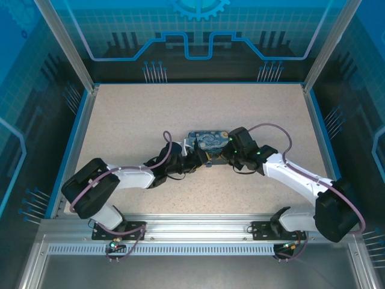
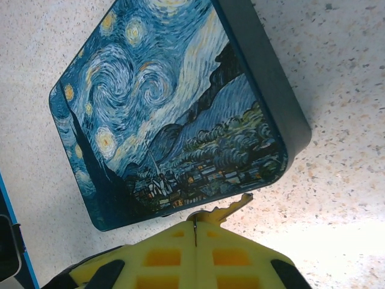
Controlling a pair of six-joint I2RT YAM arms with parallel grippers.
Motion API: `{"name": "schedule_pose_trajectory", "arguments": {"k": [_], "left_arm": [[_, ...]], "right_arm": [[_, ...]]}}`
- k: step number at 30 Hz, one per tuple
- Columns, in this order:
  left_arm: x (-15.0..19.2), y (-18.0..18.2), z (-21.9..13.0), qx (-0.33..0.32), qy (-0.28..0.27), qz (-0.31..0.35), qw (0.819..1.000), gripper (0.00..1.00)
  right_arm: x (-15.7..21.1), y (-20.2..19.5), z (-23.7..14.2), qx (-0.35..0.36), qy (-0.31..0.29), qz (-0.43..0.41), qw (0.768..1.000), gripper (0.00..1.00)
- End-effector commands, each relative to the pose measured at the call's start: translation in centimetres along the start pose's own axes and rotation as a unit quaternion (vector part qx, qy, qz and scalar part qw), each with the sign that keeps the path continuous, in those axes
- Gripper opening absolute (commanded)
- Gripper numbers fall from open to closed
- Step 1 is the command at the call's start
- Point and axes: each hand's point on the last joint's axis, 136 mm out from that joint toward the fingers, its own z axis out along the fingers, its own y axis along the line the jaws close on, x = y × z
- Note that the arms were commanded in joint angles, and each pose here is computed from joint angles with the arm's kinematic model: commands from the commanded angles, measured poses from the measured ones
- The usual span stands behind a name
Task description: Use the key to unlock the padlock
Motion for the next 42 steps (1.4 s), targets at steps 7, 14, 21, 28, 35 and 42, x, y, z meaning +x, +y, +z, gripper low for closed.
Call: {"name": "schedule_pose_trajectory", "arguments": {"k": [7,14,21,28,35,42], "left_arm": [[-0.6,-3.2,1.7,0.068,-0.013,0.001,0.998,0.37],[-0.4,-3.5,2.3,0.072,-0.012,0.001,0.997,0.34],[-0.3,-3.4,2.8,0.071,-0.01,-0.001,0.997,0.3],[-0.3,-3.4,3.1,0.072,-0.009,-0.003,0.997,0.26],[-0.3,-3.4,3.4,0.071,-0.008,-0.004,0.997,0.18],[-0.2,-3.5,3.4,0.07,-0.005,0.0,0.998,0.0]], "right_arm": [[-0.1,2.1,0.1,-0.024,0.001,0.014,1.0,0.0],[0.2,2.2,0.4,-0.025,0.005,0.015,1.0,0.0],[0.3,2.2,0.5,-0.026,0.006,0.016,1.0,0.0],[0.4,2.1,0.5,-0.027,0.008,0.015,0.999,0.0],[0.5,1.9,0.6,-0.026,0.009,0.016,0.999,0.0],[0.5,2.0,0.3,-0.029,0.009,0.017,0.999,0.0]]}}
